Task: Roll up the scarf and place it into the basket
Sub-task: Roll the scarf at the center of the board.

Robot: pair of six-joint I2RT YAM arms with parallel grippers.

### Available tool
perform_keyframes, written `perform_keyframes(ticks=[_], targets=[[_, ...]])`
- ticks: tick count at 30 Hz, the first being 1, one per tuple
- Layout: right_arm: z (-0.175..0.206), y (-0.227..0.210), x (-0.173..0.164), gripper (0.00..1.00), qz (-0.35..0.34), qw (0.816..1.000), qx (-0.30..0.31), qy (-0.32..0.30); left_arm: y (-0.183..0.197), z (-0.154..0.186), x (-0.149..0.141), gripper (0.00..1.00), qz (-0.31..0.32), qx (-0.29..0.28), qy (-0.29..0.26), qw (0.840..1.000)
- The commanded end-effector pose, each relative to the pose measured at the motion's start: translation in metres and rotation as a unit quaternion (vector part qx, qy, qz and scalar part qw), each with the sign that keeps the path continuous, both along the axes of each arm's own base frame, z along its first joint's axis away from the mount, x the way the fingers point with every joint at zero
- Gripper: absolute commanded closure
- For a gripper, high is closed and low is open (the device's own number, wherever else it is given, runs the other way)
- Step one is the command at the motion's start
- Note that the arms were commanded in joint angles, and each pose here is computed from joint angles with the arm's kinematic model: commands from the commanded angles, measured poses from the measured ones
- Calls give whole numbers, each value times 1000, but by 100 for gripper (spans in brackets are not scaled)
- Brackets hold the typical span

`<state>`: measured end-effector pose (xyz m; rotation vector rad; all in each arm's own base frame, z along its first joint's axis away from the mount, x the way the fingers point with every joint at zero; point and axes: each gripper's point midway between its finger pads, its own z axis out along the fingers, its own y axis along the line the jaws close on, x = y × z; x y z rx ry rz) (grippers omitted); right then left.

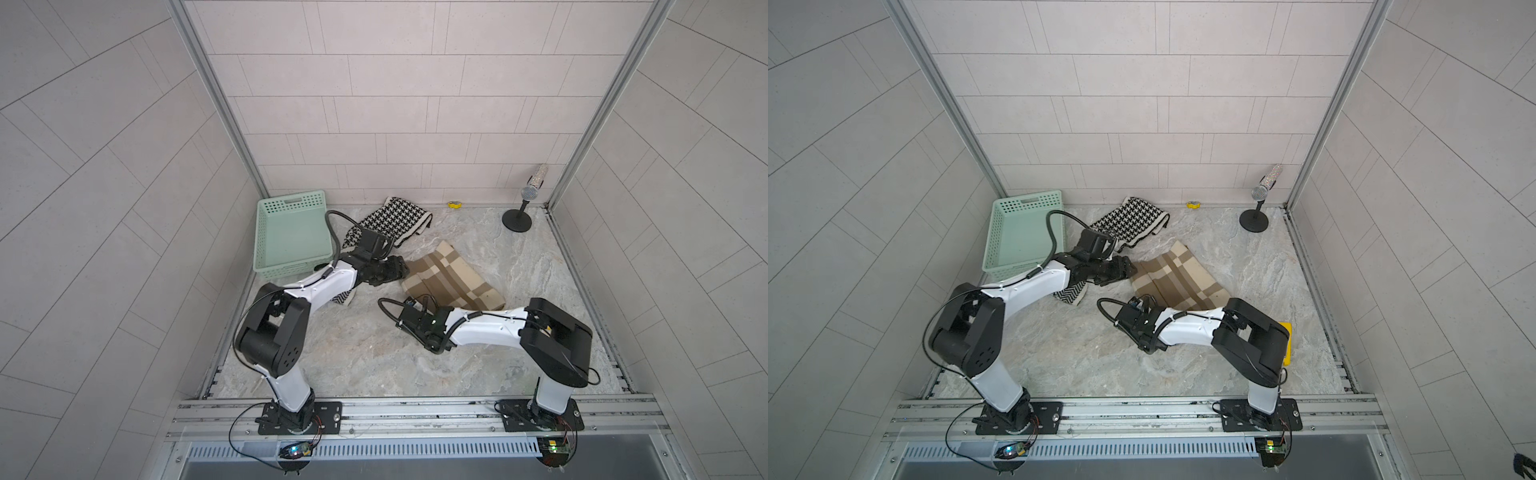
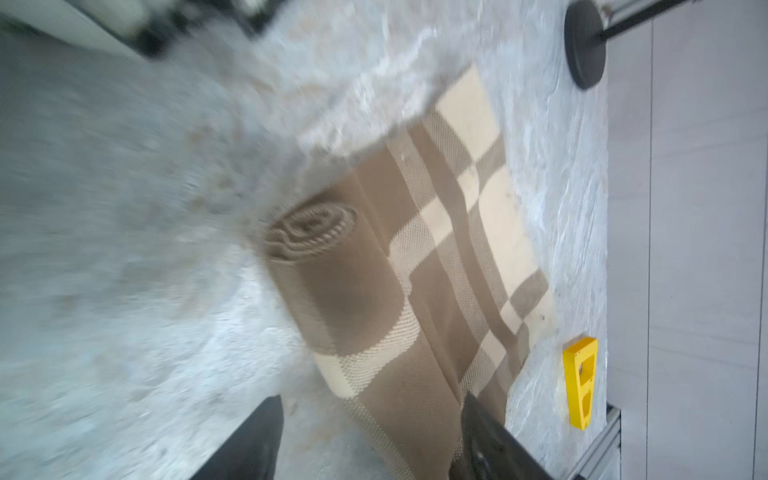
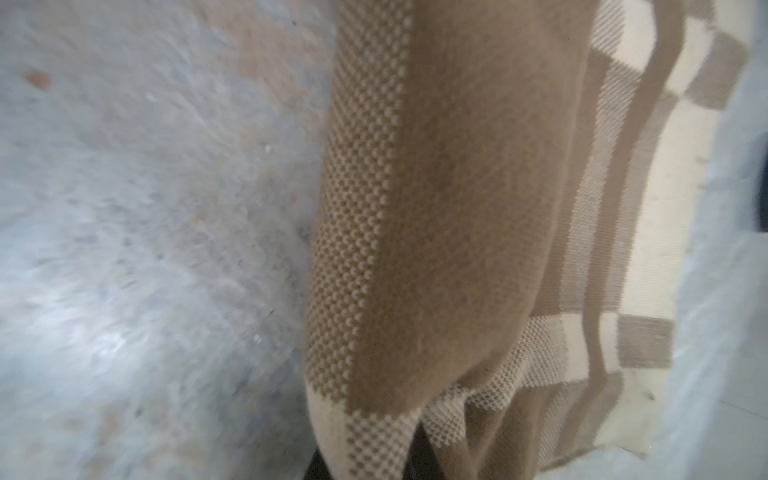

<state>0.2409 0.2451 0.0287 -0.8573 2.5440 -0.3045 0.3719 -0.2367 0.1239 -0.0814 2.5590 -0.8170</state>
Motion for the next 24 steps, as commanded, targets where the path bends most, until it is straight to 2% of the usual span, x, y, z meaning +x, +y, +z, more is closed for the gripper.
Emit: perform_keyframes(ticks=[1, 5, 9, 14, 17, 19, 24], targets=[[-1, 31, -34, 94, -21, 979, 159, 124, 29, 8, -14, 27, 26, 54, -16, 998], [10, 38, -28, 95, -70, 933, 301, 185, 33, 14, -31, 29, 12, 54, -26, 998], [19, 27, -15, 94, -115, 881, 403, 218, 30, 9, -42, 31, -8, 55, -28, 998], [32, 12, 4, 92, -156, 806, 513, 252, 7, 1, -47, 36, -46, 36, -24, 998], [32, 1, 10, 90, -179, 769, 553, 268, -11, -2, -44, 40, -66, 32, -26, 997], [32, -4, 14, 90, -188, 752, 570, 273, -23, -6, -41, 40, -78, 34, -23, 996], [28, -13, 21, 88, -204, 722, 598, 282, -50, -18, -24, 25, -78, 27, -13, 996]])
